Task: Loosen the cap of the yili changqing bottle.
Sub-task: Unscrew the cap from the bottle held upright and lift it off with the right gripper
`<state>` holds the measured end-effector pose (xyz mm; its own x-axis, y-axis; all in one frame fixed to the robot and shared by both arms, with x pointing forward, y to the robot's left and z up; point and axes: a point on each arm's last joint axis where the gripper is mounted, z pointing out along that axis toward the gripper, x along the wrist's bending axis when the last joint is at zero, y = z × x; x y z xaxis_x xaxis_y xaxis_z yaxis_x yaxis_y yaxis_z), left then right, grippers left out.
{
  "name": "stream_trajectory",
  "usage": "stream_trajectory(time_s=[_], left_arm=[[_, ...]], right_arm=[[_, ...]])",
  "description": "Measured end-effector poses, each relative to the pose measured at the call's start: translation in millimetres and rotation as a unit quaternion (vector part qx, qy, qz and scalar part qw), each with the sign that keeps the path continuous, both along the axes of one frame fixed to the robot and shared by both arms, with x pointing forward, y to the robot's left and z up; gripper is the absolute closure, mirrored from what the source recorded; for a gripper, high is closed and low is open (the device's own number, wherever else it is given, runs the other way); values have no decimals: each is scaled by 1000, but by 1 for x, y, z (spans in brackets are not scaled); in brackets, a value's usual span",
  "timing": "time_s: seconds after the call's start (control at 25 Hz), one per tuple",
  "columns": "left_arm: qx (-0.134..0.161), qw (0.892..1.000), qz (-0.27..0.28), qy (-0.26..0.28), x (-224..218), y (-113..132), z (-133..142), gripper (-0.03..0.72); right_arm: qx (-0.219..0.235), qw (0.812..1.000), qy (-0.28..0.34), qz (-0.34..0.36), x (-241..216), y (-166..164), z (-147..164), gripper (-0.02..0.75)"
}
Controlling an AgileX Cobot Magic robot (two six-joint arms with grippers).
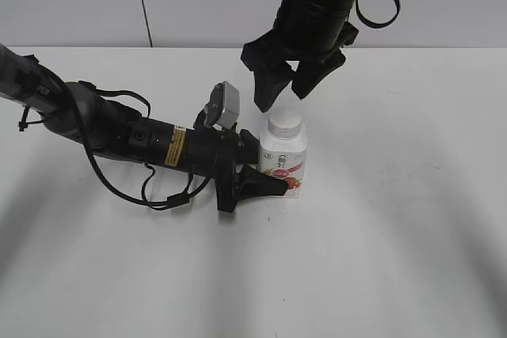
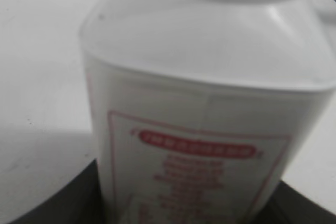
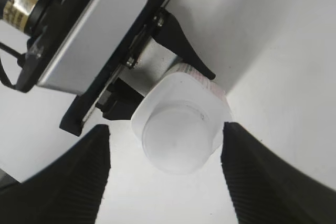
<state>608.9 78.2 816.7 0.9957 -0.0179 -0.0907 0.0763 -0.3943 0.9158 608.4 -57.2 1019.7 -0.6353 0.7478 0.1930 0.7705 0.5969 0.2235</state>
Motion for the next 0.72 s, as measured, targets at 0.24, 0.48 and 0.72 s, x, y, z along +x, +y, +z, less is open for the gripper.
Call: stream_trajectory(time_s=[0.24, 0.48, 0.72], left_arm=[[0, 1000, 0, 0, 0, 0, 0, 293], [0, 1000, 0, 0, 0, 0, 0, 293], [0, 1000, 0, 0, 0, 0, 0, 293]], right_arm=[[0, 991, 34, -128, 1, -1, 0, 218], [-3, 981, 47, -190, 1, -3, -1, 218], [-3, 977, 53, -204, 1, -3, -2, 218]])
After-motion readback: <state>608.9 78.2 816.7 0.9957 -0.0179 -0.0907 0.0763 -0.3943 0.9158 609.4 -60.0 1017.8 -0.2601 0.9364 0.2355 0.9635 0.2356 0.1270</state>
